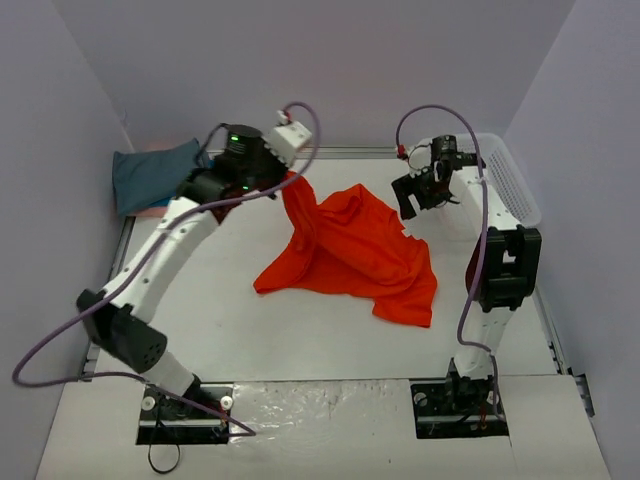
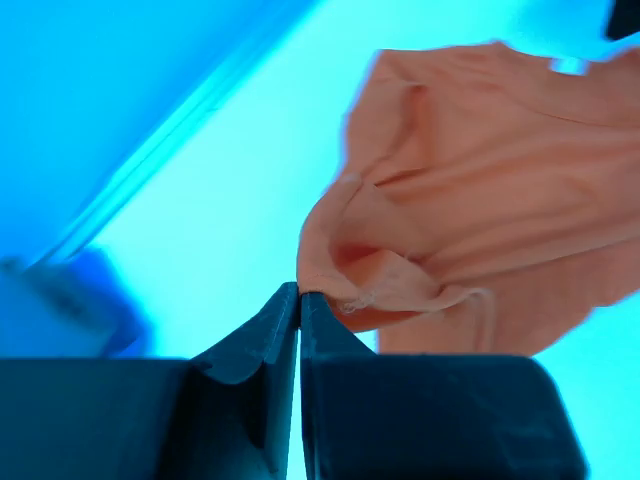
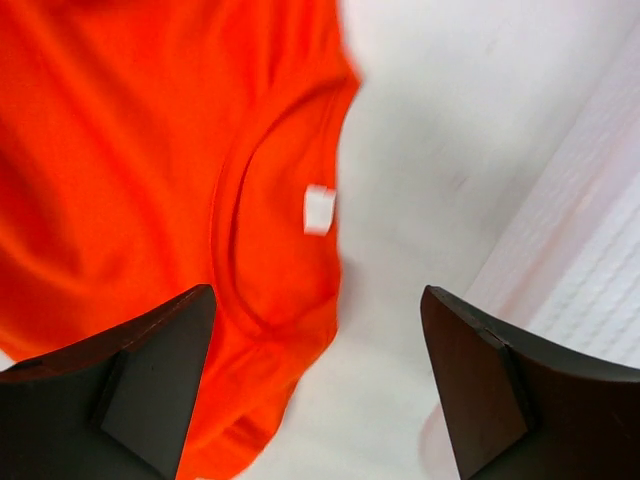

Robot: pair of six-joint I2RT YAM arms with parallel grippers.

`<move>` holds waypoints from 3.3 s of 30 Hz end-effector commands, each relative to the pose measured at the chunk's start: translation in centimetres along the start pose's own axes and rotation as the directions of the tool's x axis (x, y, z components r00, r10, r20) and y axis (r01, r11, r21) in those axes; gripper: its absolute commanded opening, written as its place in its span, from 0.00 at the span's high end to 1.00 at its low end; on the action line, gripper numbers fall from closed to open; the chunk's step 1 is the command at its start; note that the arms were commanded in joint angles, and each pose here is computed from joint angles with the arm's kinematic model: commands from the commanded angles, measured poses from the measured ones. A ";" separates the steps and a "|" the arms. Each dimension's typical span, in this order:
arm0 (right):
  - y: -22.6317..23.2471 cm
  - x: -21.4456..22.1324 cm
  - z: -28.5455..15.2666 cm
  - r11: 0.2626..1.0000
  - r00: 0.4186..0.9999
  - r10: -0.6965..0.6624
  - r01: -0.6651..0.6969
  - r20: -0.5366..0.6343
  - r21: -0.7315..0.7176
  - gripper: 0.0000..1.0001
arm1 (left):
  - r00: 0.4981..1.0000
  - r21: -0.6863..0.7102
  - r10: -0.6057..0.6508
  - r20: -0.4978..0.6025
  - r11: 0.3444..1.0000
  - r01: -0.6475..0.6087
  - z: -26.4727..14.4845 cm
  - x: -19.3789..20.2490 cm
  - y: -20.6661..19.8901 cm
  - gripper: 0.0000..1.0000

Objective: Fold and stack the t-shirts
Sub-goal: Flatten out the tshirt

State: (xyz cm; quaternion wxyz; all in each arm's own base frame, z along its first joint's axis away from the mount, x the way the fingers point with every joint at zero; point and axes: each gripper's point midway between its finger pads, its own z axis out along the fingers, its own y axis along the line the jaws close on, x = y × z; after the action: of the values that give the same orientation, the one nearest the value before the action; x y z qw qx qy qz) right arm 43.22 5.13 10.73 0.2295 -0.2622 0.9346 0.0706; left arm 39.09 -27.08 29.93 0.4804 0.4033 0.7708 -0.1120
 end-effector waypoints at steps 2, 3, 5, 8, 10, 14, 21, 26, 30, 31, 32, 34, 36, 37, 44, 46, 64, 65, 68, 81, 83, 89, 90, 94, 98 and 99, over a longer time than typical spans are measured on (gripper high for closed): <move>-1.4 -4.0 3.1 0.997 0.996 0.067 -0.066 0.054 -0.031 0.20 | 0.993 -0.112 -0.034 -0.110 0.994 0.021 -5.5 6.1 4.5 0.98; -1.7 -4.4 3.9 0.996 0.995 0.084 -0.082 0.054 -0.035 0.20 | 0.992 -0.148 -0.037 -0.119 0.989 0.019 -6.8 7.0 5.9 0.98; -1.9 -5.7 6.1 0.995 0.995 0.086 -0.082 0.059 -0.053 0.20 | 0.985 -0.159 -0.047 -0.163 0.987 0.020 -7.5 9.6 6.2 0.98; -2.1 -7.9 9.3 0.995 0.993 0.085 -0.081 0.078 -0.061 0.20 | 0.975 -0.187 -0.064 -0.213 0.982 0.023 -8.0 12.5 6.7 0.98; -2.0 -8.8 10.9 0.994 0.992 0.083 -0.077 0.090 -0.075 0.19 | 0.966 -0.178 -0.090 -0.244 0.983 0.047 -7.6 14.3 6.5 0.98; -1.2 -10.3 12.6 0.997 0.993 0.046 -0.039 0.106 -0.066 0.17 | 0.957 -0.163 -0.124 -0.263 0.983 0.082 -7.3 16.0 6.1 0.98; 1.4 -11.4 14.5 0.998 0.995 -0.012 0.018 0.103 -0.062 0.14 | 0.953 -0.176 -0.135 -0.271 0.980 0.089 -7.6 16.3 6.5 0.98; 2.0 -11.7 16.1 0.999 0.995 -0.014 0.018 0.098 -0.037 0.15 | 0.952 -0.185 -0.143 -0.270 0.978 0.094 -7.9 16.6 6.7 0.98; 0.8 -12.1 17.4 0.999 0.995 -0.007 0.002 0.101 0.048 0.19 | 0.952 -0.191 -0.152 -0.264 0.976 0.103 -8.1 16.9 6.8 0.98; 0.6 -12.2 17.5 0.998 0.994 -0.003 -0.003 0.106 0.058 0.19 | 0.955 -0.194 -0.155 -0.253 0.975 0.107 -8.3 16.7 6.9 0.98; 0.3 -12.6 17.6 0.998 0.993 -0.003 -0.005 0.122 0.070 0.19 | 0.954 -0.191 -0.158 -0.253 0.975 0.111 -8.3 16.9 6.8 0.98; -0.1 -12.9 17.8 0.996 0.991 -0.003 -0.009 0.132 0.091 0.20 | 0.956 -0.199 -0.161 -0.247 0.974 0.112 -8.6 17.0 7.0 0.98; -0.3 -13.0 18.3 0.995 0.990 -0.005 -0.010 0.142 0.102 0.21 | 0.954 -0.204 -0.164 -0.251 0.972 0.114 -8.7 17.4 7.1 0.98; -0.6 -13.2 18.3 0.994 0.989 -0.006 -0.010 0.148 0.113 0.21 | 0.955 -0.206 -0.167 -0.246 0.972 0.117 -8.7 17.3 7.1 0.98; -0.7 -12.1 20.0 0.992 0.993 -0.019 0.003 0.121 0.129 0.65 | 0.954 -0.212 -0.179 -0.239 0.969 0.128 -8.9 17.8 7.4 0.98; -0.6 -11.5 20.3 0.990 0.995 -0.029 0.014 0.099 0.139 0.98 | 0.953 -0.209 -0.179 -0.245 0.969 0.128 -8.7 18.1 7.3 0.98; 2.1 -5.3 -2.8 0.992 0.990 -0.016 -0.002 0.140 0.125 1.00 | 0.952 -0.274 -0.234 -0.197 0.946 0.175 -12.1 16.2 10.8 0.98; 2.7 -4.4 -4.0 0.993 0.991 -0.018 0.002 0.136 0.117 1.00 | 0.957 -0.262 -0.227 -0.182 0.949 0.175 -12.6 15.7 10.4 0.98; 5.6 -0.9 -8.7 0.997 0.989 -0.036 0.026 0.147 0.070 1.00 | 0.968 -0.241 -0.206 -0.140 0.956 0.169 -15.3 14.6 8.9 0.98; 8.1 3.3 -16.1 0.991 0.962 -0.095 0.067 0.255 0.118 1.00 | 0.959 -0.309 -0.262 -0.113 0.926 0.217 -18.5 15.0 8.1 0.98; 6.9 2.4 -13.9 0.992 0.974 -0.075 0.051 0.215 0.117 1.00 | 0.953 -0.346 -0.285 -0.103 0.909 0.234 -17.5 15.0 9.6 0.98; 1.9 -3.8 -8.0 0.992 0.984 -0.032 0.010 0.175 0.124 1.00 | 0.929 -0.359 -0.365 -0.055 0.876 0.323 -11.0 13.7 15.3 0.98; 0.7 -6.1 -7.4 0.990 0.981 -0.032 0.005 0.193 0.139 1.00 | 0.925 -0.361 -0.378 -0.039 0.869 0.339 -10.5 13.2 16.1 0.98; -2.9 -10.7 -7.3 0.980 0.964 0.011 -0.064 0.265 0.191 1.00 | 0.928 -0.406 -0.371 0.040 0.842 0.354 -9.7 9.7 20.3 0.98; -4.6 -16.9 -15.3 0.961 0.877 -0.031 -0.105 0.479 0.254 1.00 | 0.933 -0.438 -0.306 0.192 0.824 0.360 -13.1 3.7 22.1 0.98; -4.5 -17.5 -17.0 0.957 0.860 -0.047 -0.107 0.508 0.268 1.00 | 0.928 -0.439 -0.296 0.224 0.820 0.368 -14.1 2.5 22.0 0.98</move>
State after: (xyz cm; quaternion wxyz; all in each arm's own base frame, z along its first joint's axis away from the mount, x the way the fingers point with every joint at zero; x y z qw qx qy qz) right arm 52.65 6.05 22.56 0.3888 -0.2101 0.8966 0.0273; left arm 46.59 -4.47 28.62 0.4703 0.1566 0.8673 -0.0457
